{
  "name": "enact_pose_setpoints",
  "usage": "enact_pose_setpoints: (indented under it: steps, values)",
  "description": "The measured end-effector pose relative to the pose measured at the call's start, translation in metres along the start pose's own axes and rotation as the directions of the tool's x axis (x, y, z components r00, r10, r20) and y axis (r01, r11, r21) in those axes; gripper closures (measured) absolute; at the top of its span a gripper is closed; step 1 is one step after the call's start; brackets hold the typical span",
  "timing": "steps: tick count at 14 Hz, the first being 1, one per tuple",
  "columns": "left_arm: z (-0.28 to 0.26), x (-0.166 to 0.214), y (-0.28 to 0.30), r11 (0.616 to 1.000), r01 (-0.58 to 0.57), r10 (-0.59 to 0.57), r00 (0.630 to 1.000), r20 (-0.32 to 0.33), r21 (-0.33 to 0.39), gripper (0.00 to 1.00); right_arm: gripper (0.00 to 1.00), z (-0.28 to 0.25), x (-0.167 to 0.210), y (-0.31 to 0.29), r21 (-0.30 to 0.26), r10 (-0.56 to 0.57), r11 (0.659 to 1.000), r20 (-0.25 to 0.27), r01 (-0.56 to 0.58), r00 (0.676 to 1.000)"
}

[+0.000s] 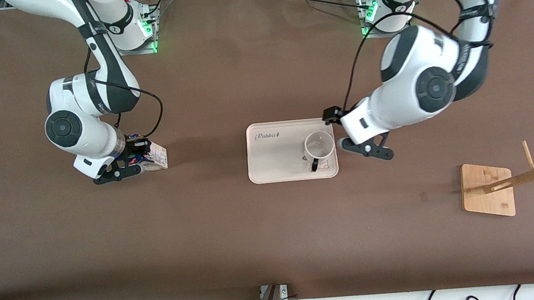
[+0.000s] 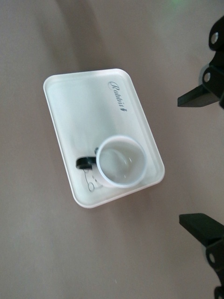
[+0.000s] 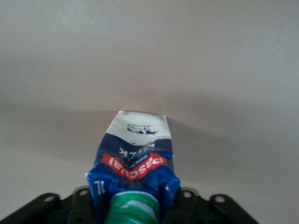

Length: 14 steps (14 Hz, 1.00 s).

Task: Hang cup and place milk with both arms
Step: 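Set the carton down with the right gripper while the left gripper grasps the mug, then lift the white mug by its rim with the left gripper while the right gripper withdraws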

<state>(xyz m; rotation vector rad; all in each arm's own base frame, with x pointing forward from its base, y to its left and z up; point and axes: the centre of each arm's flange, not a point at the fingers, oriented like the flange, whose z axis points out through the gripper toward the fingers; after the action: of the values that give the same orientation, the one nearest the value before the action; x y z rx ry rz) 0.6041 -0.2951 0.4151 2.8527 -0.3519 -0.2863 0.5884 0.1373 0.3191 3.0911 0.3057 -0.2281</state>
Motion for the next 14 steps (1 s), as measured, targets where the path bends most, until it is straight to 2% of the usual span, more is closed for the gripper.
enact_pose_setpoints:
  steps: [2, 4, 6, 9, 11, 14]
  values:
    - [0.029, 0.005, 0.019, 1.0, -0.006, 0.006, 1.0, 0.007, 0.029, 0.0, 0.22, -0.009, 0.001, -0.001, 0.03, 0.023, 0.999, -0.02, -0.022, 1.0]
    - [0.052, 0.008, 0.036, 0.997, -0.015, 0.015, 1.0, -0.002, 0.074, 0.0, 0.02, -0.035, 0.006, -0.003, 0.048, 0.056, 0.997, -0.069, -0.053, 0.996]
    - [0.075, 0.006, 0.057, 0.996, -0.007, 0.011, 0.999, -0.048, 0.087, 0.0, 0.0, -0.072, 0.009, -0.004, 0.06, 0.076, 0.996, -0.111, -0.069, 0.991]
    - [0.109, -0.004, 0.058, 0.996, 0.004, 0.006, 0.993, -0.119, 0.085, 0.0, 0.0, -0.139, 0.001, 0.01, 0.073, 0.096, 0.993, -0.116, -0.088, 0.989]
    - [0.122, -0.01, 0.048, 0.995, 0.01, 0.002, 0.993, -0.121, 0.1, 0.0, 0.0, -0.184, -0.013, 0.028, 0.084, 0.119, 0.991, -0.119, -0.109, 0.986]
    - [0.13, -0.011, 0.039, 0.987, -0.013, 0.033, 0.992, -0.122, 0.161, 0.0, 0.0, -0.235, -0.045, 0.043, 0.092, 0.127, 0.989, -0.141, -0.115, 0.982]
